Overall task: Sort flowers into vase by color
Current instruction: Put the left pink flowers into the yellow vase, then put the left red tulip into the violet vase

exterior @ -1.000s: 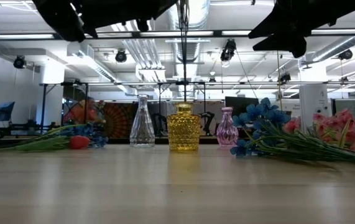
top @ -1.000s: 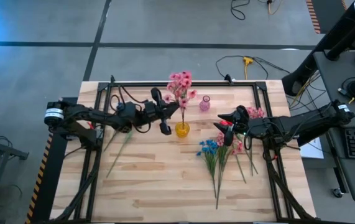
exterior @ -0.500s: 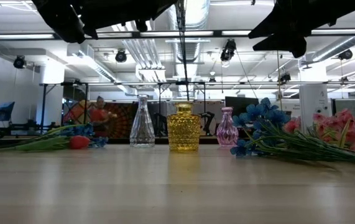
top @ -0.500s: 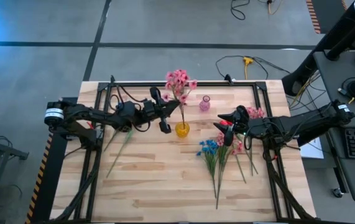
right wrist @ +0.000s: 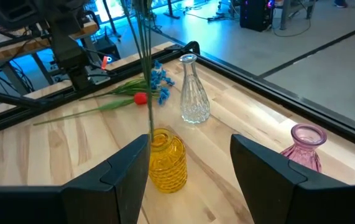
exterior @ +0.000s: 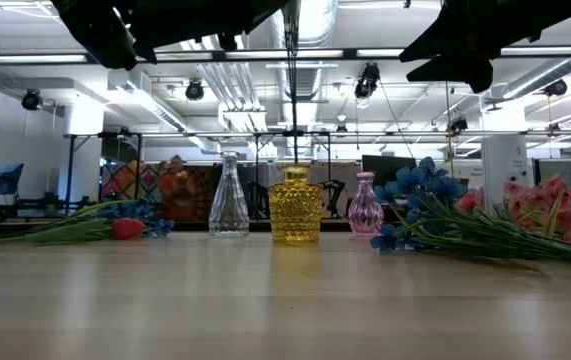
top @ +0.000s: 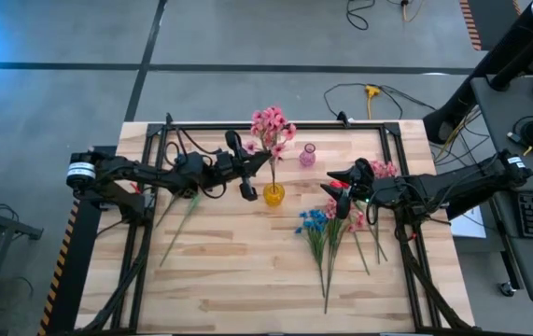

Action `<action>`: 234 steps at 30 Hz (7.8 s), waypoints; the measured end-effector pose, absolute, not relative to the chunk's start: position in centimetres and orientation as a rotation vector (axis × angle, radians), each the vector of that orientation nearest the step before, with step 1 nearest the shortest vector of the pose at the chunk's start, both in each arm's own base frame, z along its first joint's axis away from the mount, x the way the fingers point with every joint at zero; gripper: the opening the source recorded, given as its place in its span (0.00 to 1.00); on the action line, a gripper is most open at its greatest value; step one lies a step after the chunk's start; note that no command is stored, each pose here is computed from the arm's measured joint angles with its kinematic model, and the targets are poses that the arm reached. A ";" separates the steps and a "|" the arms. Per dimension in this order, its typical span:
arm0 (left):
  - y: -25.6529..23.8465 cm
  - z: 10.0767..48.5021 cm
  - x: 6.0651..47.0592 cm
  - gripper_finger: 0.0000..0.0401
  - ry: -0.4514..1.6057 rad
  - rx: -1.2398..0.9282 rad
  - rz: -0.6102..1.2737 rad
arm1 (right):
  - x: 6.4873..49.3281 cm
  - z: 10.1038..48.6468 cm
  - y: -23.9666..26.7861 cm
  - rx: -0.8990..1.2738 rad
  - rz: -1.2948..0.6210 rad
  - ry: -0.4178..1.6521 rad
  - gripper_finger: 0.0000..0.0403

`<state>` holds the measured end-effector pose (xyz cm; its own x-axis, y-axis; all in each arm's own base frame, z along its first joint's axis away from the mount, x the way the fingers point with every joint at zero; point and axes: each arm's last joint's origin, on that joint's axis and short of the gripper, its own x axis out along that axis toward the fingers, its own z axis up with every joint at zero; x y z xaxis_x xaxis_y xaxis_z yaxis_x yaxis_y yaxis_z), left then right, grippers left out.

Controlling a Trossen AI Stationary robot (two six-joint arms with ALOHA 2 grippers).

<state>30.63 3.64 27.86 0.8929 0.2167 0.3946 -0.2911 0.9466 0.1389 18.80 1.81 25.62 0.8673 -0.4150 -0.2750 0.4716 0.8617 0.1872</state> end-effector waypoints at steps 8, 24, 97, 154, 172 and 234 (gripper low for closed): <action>3.6 26.7 30.3 0.00 -0.350 0.167 0.257 | 18.8 25.6 1.8 0.253 -0.469 0.230 0.53; 3.4 24.5 29.4 0.00 -0.294 0.149 0.215 | 18.8 25.6 1.8 0.253 -0.470 0.230 0.53; 3.4 21.4 28.9 0.26 -0.108 0.069 0.207 | 18.8 25.6 1.8 0.254 -0.471 0.229 0.53; 2.8 23.9 22.5 0.33 0.312 -0.052 0.237 | 18.8 25.6 1.8 0.268 -0.473 0.227 0.53; 2.2 25.9 17.1 0.33 0.369 -0.128 0.252 | 18.8 25.6 1.8 0.272 -0.472 0.226 0.53; -3.6 16.6 15.2 0.36 1.228 -0.721 0.787 | 20.1 25.1 2.5 0.476 -0.356 0.367 0.53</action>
